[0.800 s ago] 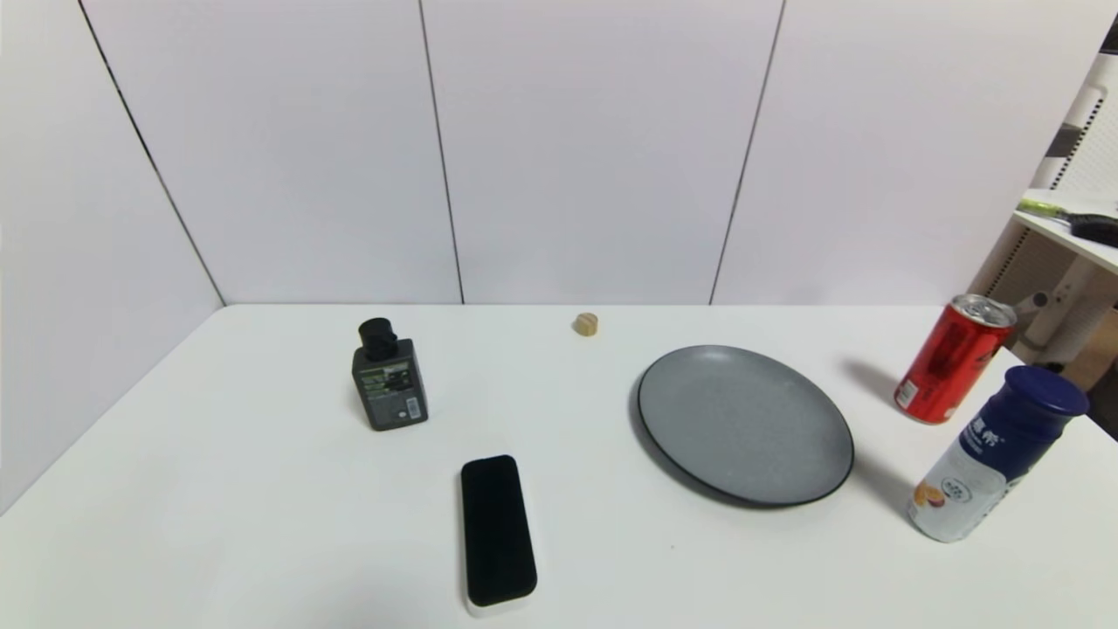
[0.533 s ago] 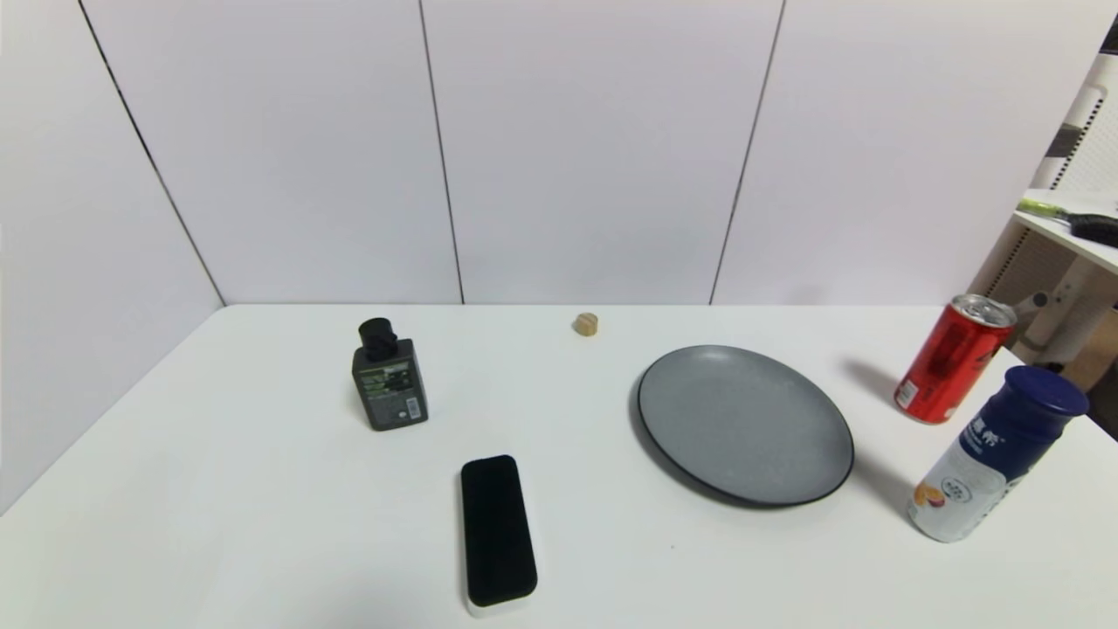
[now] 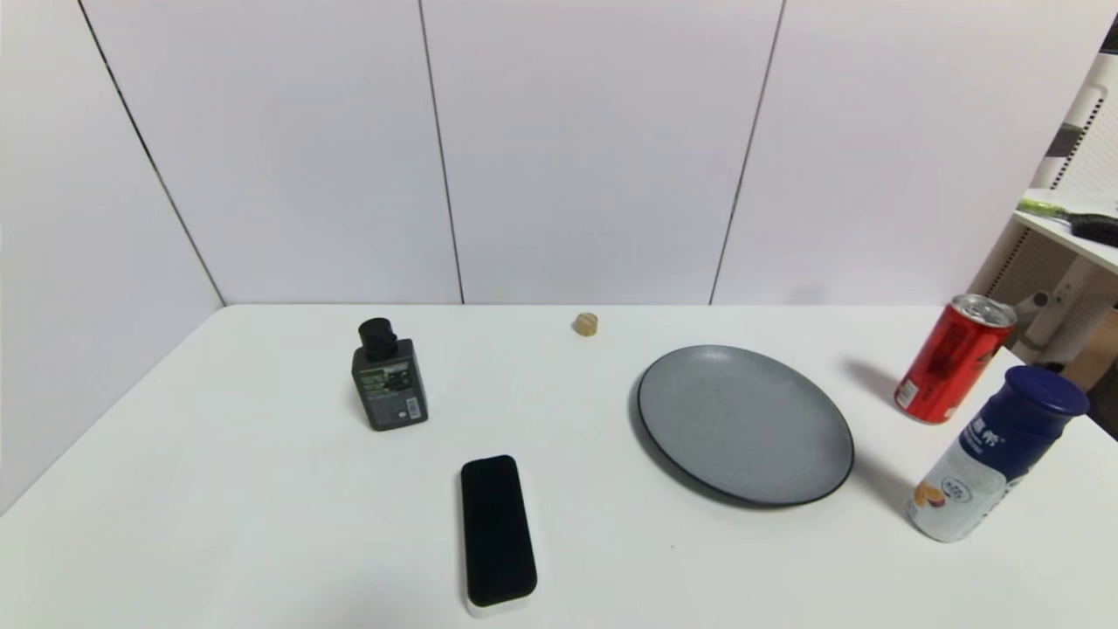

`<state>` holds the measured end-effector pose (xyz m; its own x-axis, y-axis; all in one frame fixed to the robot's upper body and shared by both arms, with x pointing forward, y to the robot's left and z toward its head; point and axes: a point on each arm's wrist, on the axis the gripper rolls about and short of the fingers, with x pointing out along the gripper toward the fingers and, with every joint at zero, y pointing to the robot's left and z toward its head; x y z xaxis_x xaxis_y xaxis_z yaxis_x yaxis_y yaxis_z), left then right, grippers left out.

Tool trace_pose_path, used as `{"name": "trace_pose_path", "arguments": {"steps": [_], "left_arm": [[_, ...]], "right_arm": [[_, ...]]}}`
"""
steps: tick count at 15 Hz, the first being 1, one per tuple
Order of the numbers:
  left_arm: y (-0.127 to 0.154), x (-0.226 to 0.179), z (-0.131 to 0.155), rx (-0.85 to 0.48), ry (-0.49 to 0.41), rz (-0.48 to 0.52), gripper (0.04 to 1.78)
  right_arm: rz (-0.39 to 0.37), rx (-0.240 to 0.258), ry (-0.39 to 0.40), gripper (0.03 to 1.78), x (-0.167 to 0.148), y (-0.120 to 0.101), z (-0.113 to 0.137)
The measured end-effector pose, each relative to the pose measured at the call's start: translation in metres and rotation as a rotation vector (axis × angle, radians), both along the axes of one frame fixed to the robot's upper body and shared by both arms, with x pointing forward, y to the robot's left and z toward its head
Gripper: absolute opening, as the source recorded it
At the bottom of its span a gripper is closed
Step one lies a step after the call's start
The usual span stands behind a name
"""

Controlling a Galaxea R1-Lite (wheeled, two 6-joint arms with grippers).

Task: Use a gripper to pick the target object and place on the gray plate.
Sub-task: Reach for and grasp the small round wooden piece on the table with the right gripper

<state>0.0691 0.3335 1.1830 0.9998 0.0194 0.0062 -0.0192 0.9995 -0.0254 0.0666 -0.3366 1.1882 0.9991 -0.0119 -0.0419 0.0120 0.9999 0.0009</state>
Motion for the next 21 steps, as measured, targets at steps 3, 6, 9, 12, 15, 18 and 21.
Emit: {"name": "trace_pose_path", "arguments": {"steps": [3,6,9,12,15,18,21], "left_arm": [[0.000,0.000,0.000,0.000,0.000,0.000,1.69],[0.000,0.000,0.000,0.000,0.000,0.000,1.69],[0.000,0.000,0.000,0.000,0.000,0.000,1.69],[0.000,0.000,0.000,0.000,0.000,0.000,1.69],[0.000,0.000,0.000,0.000,0.000,0.000,1.69],[0.000,0.000,0.000,0.000,0.000,0.000,1.69],[0.000,0.000,0.000,0.000,0.000,0.000,1.69]], "right_arm": [[0.051,-0.001,0.001,1.70,-0.011,0.001,0.036],[0.135,-0.019,-0.008,1.70,-0.020,0.002,0.091],[0.231,-0.039,0.008,1.70,-0.015,0.003,0.151],[0.392,-0.065,0.082,1.70,0.015,0.006,0.200],[0.512,-0.109,0.168,1.70,0.064,0.013,0.227],[0.612,-0.140,0.240,1.70,0.122,0.028,0.249],[0.709,-0.154,0.300,1.70,0.183,0.057,0.264]]}}
